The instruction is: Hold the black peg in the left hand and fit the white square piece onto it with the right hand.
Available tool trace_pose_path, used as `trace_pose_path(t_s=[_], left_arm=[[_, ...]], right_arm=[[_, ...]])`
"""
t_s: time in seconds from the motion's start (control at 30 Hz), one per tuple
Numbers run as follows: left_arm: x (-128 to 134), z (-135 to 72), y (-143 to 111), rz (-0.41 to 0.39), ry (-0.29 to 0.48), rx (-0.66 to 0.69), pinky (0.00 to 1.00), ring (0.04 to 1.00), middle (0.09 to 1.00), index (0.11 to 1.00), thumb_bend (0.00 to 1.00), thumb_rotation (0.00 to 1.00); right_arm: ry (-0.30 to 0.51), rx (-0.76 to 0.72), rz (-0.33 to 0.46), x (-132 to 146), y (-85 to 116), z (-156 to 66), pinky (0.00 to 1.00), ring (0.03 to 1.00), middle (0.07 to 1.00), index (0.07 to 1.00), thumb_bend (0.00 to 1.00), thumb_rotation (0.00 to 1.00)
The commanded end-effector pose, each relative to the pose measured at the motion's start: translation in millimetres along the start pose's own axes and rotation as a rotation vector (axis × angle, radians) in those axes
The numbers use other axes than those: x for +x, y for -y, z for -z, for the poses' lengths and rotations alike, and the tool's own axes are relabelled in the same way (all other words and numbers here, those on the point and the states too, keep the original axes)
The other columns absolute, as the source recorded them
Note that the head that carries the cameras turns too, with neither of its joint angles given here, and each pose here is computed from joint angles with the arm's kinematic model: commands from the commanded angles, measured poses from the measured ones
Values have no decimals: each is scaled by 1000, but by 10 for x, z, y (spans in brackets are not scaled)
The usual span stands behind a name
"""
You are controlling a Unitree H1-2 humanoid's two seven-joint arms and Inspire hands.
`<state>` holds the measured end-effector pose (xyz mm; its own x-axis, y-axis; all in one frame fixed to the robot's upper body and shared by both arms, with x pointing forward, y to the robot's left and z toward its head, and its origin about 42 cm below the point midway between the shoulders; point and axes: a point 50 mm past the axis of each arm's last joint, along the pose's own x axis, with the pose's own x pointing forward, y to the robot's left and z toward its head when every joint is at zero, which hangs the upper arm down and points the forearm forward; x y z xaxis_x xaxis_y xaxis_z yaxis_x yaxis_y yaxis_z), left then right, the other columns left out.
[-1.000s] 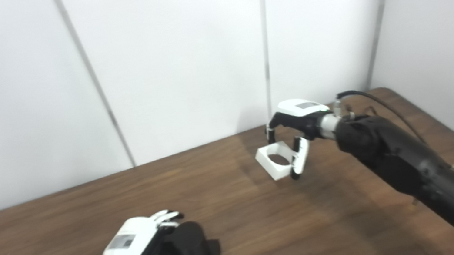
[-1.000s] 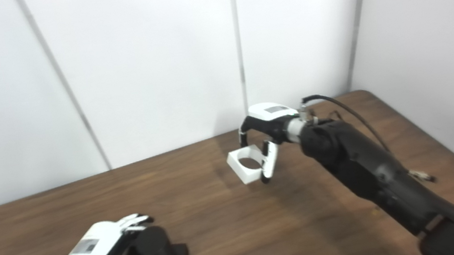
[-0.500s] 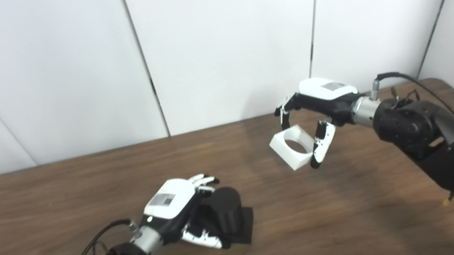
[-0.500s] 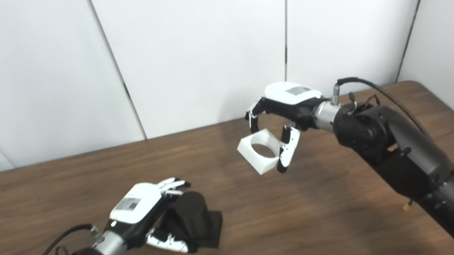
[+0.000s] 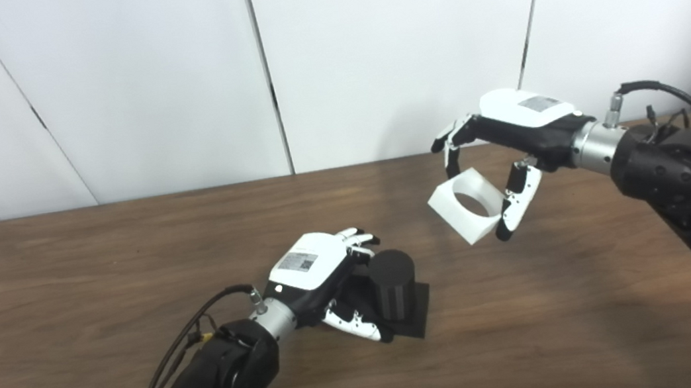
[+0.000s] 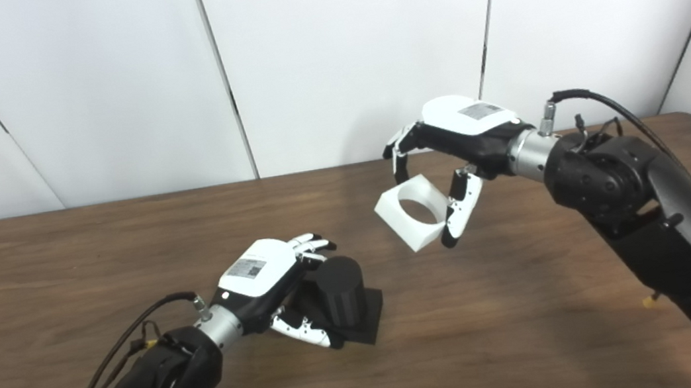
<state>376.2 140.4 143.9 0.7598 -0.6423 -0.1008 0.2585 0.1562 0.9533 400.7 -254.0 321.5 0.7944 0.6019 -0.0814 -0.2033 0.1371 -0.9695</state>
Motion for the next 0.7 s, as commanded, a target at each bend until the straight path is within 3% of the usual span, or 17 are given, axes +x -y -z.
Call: trace_pose_path(t_s=[0.0,0.67], left_arm=[[-78,92,298,161,-74,43,838,945,894,488,524,69],[-71,44,287,146,-75,36,830,941,891,488,524,70]], right_arm=[[65,-46,60,59,280,-163,752,849,802,479,520,136],[159,10,20,348,36,-509,718,835,792,479,522,134]])
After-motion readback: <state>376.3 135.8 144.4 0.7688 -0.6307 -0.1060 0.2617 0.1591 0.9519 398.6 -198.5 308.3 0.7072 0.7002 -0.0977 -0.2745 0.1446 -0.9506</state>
